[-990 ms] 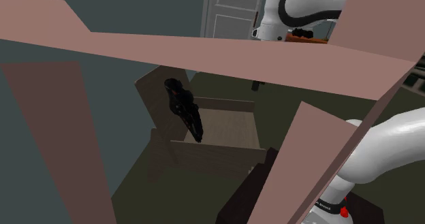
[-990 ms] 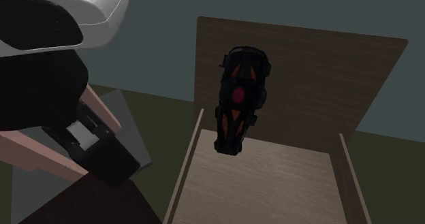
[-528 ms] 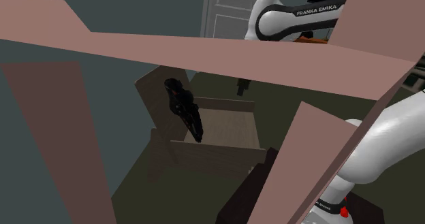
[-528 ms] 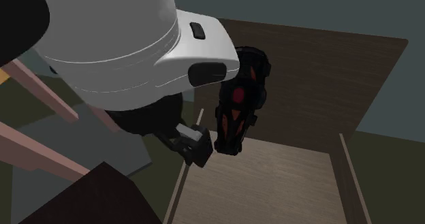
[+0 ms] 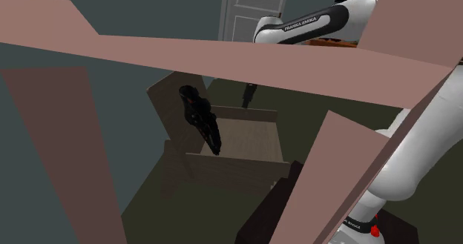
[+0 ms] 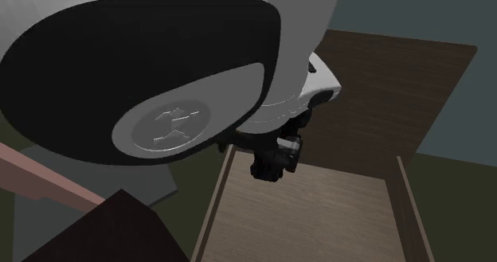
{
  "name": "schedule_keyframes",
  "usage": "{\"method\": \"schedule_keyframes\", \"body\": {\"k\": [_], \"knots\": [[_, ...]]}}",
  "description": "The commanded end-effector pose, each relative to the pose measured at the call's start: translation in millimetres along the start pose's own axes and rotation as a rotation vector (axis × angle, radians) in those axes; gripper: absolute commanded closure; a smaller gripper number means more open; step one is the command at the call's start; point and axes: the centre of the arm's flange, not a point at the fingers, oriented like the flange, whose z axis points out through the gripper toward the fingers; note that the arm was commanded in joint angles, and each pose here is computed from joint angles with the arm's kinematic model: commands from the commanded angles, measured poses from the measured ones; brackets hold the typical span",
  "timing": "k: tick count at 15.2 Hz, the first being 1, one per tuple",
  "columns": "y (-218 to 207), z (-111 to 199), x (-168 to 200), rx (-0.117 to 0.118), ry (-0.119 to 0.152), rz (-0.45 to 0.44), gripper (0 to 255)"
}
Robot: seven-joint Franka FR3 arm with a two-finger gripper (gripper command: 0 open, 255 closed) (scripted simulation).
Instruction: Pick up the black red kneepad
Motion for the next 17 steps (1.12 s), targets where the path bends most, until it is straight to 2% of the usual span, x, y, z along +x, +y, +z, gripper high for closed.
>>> {"method": "schedule_keyframes", "body": {"k": [1,15,17], "knots": [[15.1,13.6,17.2,0.009,0.011,-0.035,0],[85.4,113.5,152.1,0.081,0.085,-0.269,0],[86.0,119.2,152.4,0.082,0.085,-0.27,0]]}}
